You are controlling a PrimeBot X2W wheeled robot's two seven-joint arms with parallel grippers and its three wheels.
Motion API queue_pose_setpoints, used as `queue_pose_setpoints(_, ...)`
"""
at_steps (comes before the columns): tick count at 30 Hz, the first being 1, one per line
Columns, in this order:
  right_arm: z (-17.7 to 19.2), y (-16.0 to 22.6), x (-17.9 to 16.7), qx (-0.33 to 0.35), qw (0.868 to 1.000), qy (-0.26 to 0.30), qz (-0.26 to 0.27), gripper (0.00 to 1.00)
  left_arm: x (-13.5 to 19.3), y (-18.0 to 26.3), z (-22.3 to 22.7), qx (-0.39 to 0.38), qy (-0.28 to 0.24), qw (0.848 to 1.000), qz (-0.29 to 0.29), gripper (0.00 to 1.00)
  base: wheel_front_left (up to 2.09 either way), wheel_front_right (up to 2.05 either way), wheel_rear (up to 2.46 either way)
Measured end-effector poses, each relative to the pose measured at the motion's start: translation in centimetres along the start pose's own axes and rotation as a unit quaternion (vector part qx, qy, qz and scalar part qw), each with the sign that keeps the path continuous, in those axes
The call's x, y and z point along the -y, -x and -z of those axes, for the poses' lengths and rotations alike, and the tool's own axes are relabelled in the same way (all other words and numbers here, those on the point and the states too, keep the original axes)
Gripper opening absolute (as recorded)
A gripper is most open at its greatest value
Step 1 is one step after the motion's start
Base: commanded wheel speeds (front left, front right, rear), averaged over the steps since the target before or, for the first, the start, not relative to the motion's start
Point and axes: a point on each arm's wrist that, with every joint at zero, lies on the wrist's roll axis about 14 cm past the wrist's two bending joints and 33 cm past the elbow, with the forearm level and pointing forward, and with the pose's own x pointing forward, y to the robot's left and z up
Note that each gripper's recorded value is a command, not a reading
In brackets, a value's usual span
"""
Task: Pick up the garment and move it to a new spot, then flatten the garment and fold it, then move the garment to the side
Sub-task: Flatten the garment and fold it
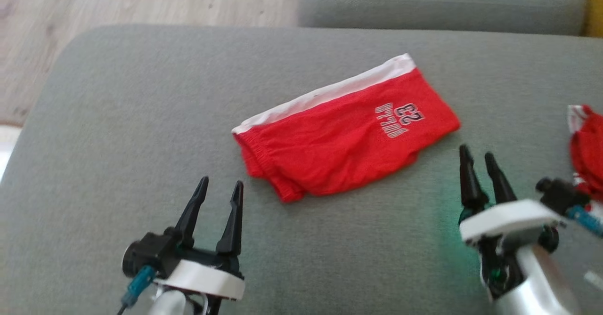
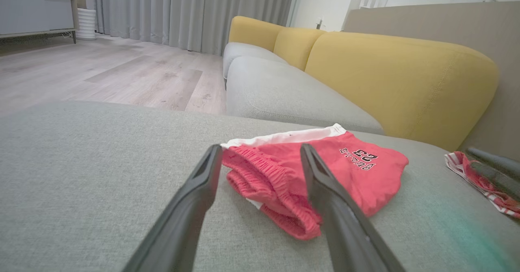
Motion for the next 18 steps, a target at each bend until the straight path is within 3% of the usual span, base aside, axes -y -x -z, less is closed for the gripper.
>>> queue_pose_setpoints(5,1.6,-2.9,-0.2,-0.050,0.996,-0.074,0.006,1.00,-0.8,0.0,-0.2,0.001,0.001,1.000,-0.011,1.00,0.00,0.00,0.00)
queue_pose_setpoints(9,3.9,-4.4,0.6,-0.099,0.985,-0.142,0.029,1.00,-1.7,0.4,-0.1,-0.001,0.004,1.000,-0.028,1.00,0.00,0.00,0.00)
queue_pose_setpoints(18,5.7,-8.7,0.4,-0.166,0.972,-0.161,0.031,1.00,-3.6,0.9,-0.3,0.000,0.006,0.998,-0.065,1.00,0.00,0.00,0.00)
